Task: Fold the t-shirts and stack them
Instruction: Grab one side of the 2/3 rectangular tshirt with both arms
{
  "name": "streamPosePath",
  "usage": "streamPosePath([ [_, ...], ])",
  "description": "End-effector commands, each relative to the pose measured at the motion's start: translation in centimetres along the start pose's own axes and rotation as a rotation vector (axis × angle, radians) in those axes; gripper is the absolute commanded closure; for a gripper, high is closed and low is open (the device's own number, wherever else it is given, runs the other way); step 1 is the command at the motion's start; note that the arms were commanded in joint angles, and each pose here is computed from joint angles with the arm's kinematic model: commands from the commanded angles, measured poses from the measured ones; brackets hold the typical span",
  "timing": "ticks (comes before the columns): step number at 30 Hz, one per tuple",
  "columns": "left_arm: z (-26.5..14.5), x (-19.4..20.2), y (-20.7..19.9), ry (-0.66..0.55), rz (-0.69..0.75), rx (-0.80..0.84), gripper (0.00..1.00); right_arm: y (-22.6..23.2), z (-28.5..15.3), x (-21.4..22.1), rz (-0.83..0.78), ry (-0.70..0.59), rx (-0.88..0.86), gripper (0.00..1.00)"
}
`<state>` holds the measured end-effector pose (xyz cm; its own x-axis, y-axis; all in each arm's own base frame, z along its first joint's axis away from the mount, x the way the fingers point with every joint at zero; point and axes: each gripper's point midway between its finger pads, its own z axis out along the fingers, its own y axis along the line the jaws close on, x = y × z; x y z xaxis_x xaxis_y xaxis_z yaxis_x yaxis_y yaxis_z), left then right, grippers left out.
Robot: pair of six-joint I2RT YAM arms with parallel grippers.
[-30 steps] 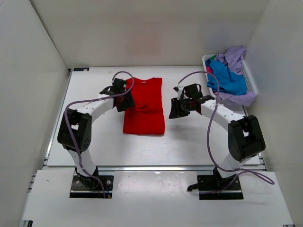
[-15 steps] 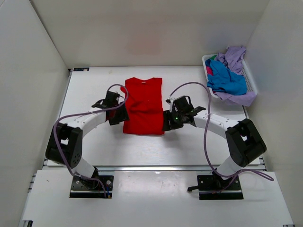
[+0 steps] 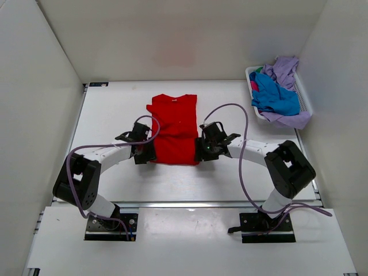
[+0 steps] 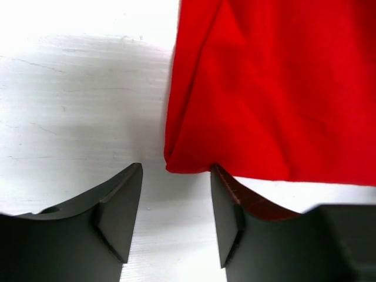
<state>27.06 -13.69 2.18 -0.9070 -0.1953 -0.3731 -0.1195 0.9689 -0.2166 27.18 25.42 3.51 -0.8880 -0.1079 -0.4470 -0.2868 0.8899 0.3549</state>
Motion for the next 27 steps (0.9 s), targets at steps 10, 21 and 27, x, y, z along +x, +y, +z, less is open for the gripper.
streamPosePath([
  [10, 0.3, -2.8, -1.1, -0.113, -0.053, 0.022, 0.43, 0.8, 1.1, -0.8, 0.071, -0.050, 0.079, 0.57],
  [21, 2.1, -1.5, -0.1, -0.086, -0.034, -0.057, 0.62, 0.8, 3.3, 1.5, 0.025, 0.042, 0.187, 0.56],
  [27, 2.1, -0.7, 0.3, -0.057, -0.014, -0.061, 1.00, 0.2, 3.9, 3.6, 0.003, 0.117, 0.191, 1.00],
])
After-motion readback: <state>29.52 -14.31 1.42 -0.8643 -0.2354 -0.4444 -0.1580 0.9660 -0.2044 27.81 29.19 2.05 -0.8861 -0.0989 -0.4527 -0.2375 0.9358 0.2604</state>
